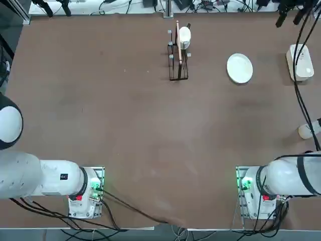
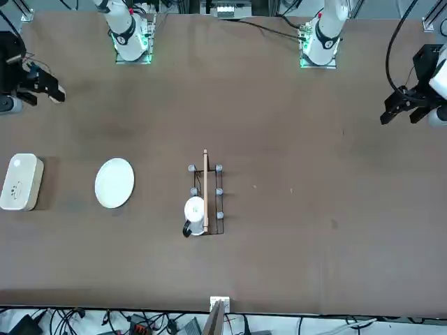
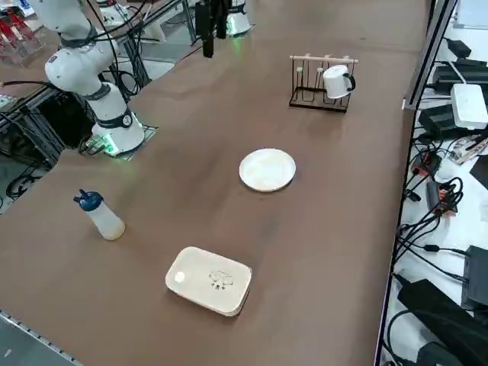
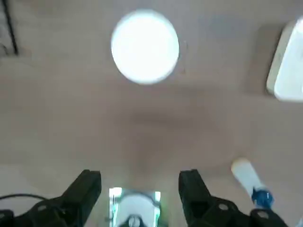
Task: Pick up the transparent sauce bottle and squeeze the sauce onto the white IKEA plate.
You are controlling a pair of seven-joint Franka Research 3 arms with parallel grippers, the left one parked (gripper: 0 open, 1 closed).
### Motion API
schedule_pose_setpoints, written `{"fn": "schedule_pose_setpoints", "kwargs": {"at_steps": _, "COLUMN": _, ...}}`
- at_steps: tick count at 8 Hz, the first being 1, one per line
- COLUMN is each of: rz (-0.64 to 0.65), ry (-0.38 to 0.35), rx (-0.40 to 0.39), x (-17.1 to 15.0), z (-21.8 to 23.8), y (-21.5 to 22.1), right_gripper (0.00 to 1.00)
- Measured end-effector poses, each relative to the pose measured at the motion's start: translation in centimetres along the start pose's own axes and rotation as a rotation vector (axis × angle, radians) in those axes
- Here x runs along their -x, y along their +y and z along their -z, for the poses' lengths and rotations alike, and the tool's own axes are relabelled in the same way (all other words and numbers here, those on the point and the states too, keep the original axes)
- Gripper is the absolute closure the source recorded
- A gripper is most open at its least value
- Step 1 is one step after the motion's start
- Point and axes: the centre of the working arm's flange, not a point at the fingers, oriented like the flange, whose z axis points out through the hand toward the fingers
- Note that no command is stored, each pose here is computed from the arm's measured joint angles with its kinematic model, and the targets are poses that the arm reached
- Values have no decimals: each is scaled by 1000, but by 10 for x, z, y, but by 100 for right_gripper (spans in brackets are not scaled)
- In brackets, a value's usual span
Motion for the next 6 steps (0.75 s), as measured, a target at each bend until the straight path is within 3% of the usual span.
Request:
{"fn": "schedule_pose_setpoints", "kwargs": {"at_steps": 2, "rz": -103, "ry": -118, "rx": -2, "x": 10, "z": -18, "y": 38, "right_gripper": 0}}
{"fn": "schedule_pose_setpoints", "kwargs": {"at_steps": 4, "rz": -361, "ry": -164, "rx": 21, "x": 15, "z": -27, "y": 72, "right_gripper": 0}}
{"fn": "schedule_pose_setpoints", "kwargs": {"at_steps": 6, "rz": -597, "ry": -180, "rx": 157, "x": 11, "z": -35, "y": 83, "right_gripper": 0}}
